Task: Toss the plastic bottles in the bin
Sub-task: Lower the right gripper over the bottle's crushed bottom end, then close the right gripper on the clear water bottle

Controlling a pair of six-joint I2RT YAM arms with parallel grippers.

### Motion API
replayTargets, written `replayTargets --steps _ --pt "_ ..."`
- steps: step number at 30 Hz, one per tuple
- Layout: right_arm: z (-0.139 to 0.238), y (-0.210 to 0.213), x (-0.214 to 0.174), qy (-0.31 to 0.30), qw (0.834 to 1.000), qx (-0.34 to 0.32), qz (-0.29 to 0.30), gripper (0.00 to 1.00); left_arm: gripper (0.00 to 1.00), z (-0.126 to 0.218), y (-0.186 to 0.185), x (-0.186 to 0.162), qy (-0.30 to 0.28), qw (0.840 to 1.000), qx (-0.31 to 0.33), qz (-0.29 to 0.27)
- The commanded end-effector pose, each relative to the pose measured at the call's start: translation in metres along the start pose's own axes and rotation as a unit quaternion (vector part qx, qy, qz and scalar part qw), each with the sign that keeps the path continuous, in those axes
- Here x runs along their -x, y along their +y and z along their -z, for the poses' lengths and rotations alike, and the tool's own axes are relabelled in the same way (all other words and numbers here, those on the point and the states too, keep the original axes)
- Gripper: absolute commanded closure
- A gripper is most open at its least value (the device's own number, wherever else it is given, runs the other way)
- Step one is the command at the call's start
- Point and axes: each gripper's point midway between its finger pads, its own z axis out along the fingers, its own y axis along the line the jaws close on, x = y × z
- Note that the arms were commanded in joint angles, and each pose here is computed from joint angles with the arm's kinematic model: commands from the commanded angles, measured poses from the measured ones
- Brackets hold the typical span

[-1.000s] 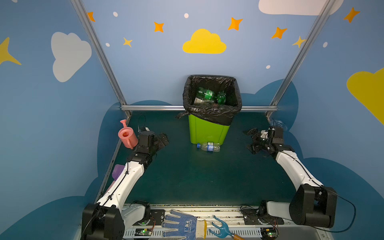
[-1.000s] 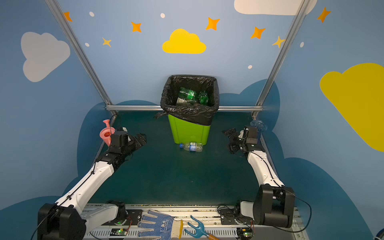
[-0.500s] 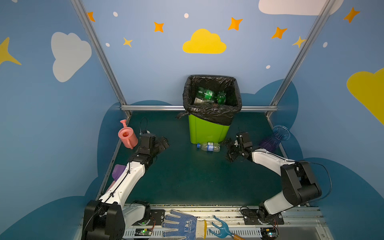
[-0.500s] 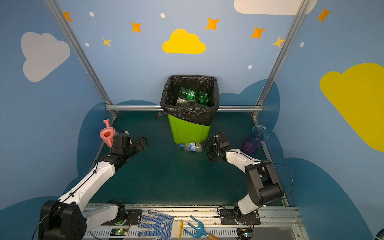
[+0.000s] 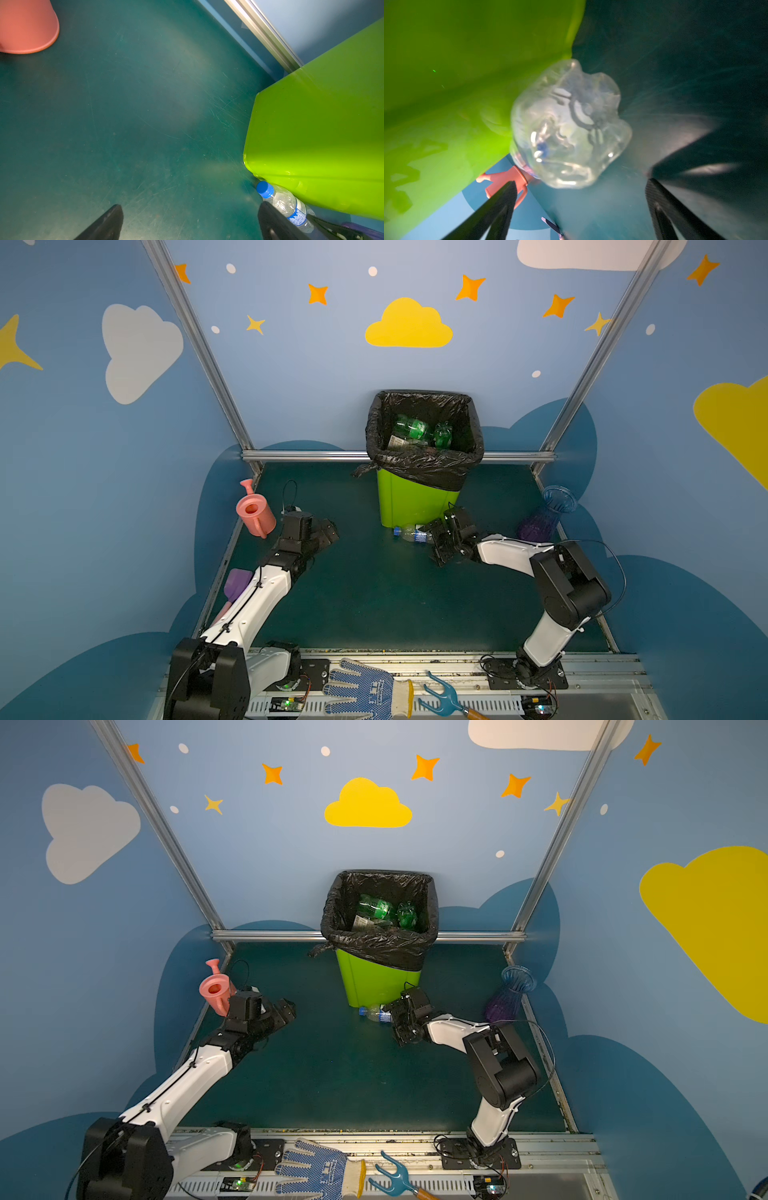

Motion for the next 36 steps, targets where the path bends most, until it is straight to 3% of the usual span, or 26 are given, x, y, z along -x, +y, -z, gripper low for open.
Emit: replayTargets --steps 1,8,15,22,36 --pt "-0.004 0.009 0.005 -0.026 0.999 0.007 -0.017 0.05 0.0 0.003 0.003 0.002 -0.008 1.0 0.002 -0.008" --pt "-0.016 0.004 0.01 -0.038 0.999 -0.002 -0.038 0.05 0.0 0.002 0.004 -0.001 -0.004 1.0 0.001 -0.007" --pt "-0.02 -0.016 0.019 -0.059 0.996 -0.059 -0.027 0.07 0.0 0.004 0.006 0.0 -0.008 1.0 0.005 -0.008" --pt "-0.026 -0.043 0.015 -0.034 0.993 -0.111 0.0 0.19 0.0 0.003 0.008 0.0 -0.007 1.0 0.007 -0.006" --pt "0.013 -0.098 0.022 -0.003 0.986 -0.163 0.038 0.22 0.0 0.004 0.011 0.0 -0.01 1.0 0.01 -0.003"
